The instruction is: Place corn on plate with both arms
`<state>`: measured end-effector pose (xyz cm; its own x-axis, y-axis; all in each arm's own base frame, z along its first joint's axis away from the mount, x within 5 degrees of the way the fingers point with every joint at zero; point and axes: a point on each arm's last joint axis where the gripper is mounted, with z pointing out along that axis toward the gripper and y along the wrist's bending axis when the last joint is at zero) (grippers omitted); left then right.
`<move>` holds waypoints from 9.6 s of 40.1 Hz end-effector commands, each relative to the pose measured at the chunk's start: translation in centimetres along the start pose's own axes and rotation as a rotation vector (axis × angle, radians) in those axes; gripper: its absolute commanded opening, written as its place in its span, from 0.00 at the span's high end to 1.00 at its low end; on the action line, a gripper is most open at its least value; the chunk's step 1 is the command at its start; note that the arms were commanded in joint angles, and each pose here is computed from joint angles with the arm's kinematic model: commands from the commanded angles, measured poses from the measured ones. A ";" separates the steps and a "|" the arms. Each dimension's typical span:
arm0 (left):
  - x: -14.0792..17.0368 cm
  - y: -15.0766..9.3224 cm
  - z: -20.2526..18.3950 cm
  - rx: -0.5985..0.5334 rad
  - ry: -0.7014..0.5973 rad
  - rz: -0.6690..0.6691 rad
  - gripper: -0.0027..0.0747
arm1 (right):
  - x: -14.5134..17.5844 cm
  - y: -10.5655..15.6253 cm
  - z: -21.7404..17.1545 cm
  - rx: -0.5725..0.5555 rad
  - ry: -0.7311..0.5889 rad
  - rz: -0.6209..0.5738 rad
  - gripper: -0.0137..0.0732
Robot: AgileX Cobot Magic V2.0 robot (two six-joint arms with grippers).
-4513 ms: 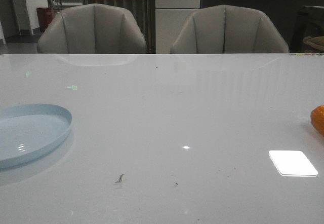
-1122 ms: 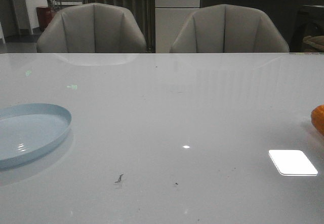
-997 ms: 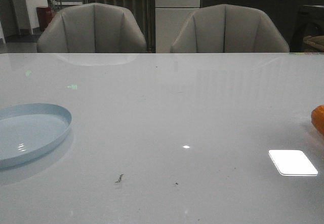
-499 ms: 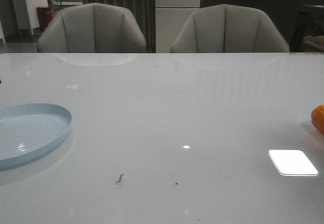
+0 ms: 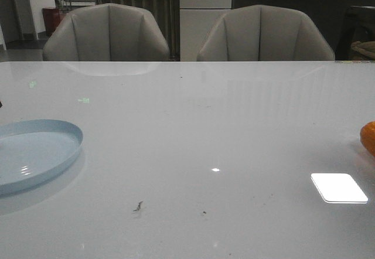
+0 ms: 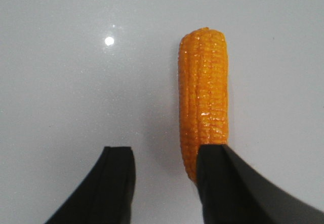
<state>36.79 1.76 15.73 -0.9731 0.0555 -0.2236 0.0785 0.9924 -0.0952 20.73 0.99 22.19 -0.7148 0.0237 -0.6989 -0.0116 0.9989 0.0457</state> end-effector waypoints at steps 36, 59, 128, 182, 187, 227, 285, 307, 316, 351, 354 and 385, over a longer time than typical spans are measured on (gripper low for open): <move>-6.6 -11.5 -9.7 0.305 -0.321 0.067 0.84 | -2.4 0.0 -0.9 0.002 -0.122 -0.016 0.37; -4.0 -21.9 -3.2 0.394 -0.103 0.120 0.84 | -2.4 0.0 -0.9 0.002 -0.118 -0.016 0.37; -0.3 -6.4 -23.0 -0.142 -0.786 0.176 0.50 | -10.5 -0.2 -6.1 0.035 -0.171 -0.034 0.37; 10.4 -6.8 -20.3 0.010 -0.808 0.042 0.50 | -7.7 -4.1 10.8 0.072 0.343 0.143 0.16; 10.4 -6.8 -20.3 0.010 -0.808 0.042 0.50 | -7.2 -4.2 11.7 0.072 0.369 0.144 0.16; 10.3 -6.8 -20.5 0.012 -0.831 0.036 0.50 | -16.4 6.4 8.6 -0.116 0.144 -0.104 0.48; 10.3 -6.9 -20.5 0.016 -0.832 0.033 0.50 | -12.5 19.9 11.7 -0.357 0.144 -0.271 0.18; 10.3 -6.9 -20.5 0.016 -0.834 0.033 0.50 | -22.8 6.0 -5.6 -0.170 -0.231 -0.063 0.18; 10.3 -6.8 -20.5 0.015 -0.834 0.034 0.50 | -20.0 0.7 -10.9 -0.041 -0.255 -0.018 0.18; 10.2 -6.8 -20.5 0.004 -0.838 0.042 0.65 | -7.1 -1.1 -10.4 0.024 -0.124 0.005 0.18; 10.2 -6.8 -20.5 0.004 -0.838 0.042 0.73 | -7.1 -1.1 -10.4 0.023 -0.118 0.005 0.18; 10.2 -6.9 -20.5 0.031 -0.839 0.018 0.84 | -7.0 -1.1 -10.4 0.022 -0.118 0.006 0.18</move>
<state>21.72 -2.34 32.15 -0.5859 -0.0088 -0.8104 0.1180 0.9884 -0.0960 18.36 -0.59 32.97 -0.7000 0.0314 -0.7135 0.0059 0.9993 0.0382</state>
